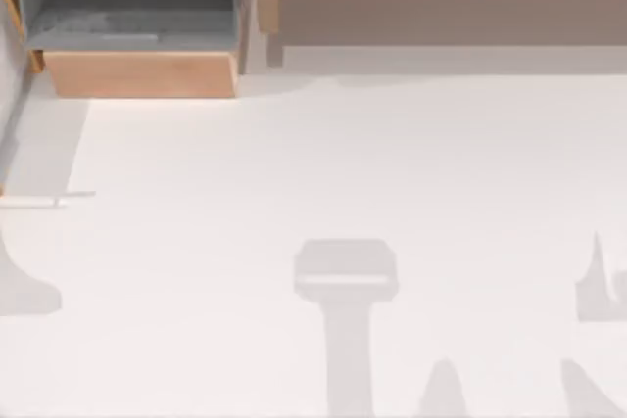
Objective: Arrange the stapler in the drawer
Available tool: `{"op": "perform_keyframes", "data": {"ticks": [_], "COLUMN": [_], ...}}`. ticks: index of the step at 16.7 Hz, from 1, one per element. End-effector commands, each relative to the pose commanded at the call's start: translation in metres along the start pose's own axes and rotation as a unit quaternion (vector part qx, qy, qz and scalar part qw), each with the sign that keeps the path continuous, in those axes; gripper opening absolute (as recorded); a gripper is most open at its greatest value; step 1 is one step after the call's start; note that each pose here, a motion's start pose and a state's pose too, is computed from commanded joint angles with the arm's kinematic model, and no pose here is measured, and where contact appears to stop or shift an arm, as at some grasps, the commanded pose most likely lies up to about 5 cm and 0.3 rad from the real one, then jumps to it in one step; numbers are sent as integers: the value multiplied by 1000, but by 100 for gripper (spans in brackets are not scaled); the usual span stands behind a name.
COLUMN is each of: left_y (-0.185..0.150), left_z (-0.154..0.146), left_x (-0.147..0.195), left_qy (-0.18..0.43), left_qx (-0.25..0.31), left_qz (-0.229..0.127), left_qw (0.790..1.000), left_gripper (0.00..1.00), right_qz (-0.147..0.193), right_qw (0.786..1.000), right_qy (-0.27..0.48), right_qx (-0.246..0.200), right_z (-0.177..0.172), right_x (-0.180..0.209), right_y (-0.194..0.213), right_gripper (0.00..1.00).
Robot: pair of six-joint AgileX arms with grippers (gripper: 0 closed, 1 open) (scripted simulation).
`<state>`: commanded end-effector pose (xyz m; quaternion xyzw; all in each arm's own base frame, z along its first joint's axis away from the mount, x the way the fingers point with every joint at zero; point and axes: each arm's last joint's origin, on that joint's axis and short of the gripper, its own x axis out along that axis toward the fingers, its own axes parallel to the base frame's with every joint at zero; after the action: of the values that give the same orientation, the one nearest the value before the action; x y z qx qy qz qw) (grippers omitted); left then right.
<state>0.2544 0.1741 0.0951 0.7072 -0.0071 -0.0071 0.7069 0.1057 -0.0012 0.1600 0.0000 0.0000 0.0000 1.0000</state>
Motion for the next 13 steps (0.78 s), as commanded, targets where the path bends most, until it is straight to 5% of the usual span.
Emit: {"op": "perform_keyframes", "data": {"ticks": [8, 13], "left_y": [0, 0], "left_z": [0, 0], "left_x": [0, 0], "left_qy": [0, 0], "left_qx": [0, 0], "left_qz": [0, 0], "left_qw": [1000, 1000], "left_gripper": [2, 0], "right_qz": [0, 0], "right_qw": [1000, 1000], "right_qy": [0, 0], "right_qx": [0, 0], "right_z": [0, 0], "right_x": [0, 0], "right_y": [0, 0], "right_gripper": [100, 100]}}
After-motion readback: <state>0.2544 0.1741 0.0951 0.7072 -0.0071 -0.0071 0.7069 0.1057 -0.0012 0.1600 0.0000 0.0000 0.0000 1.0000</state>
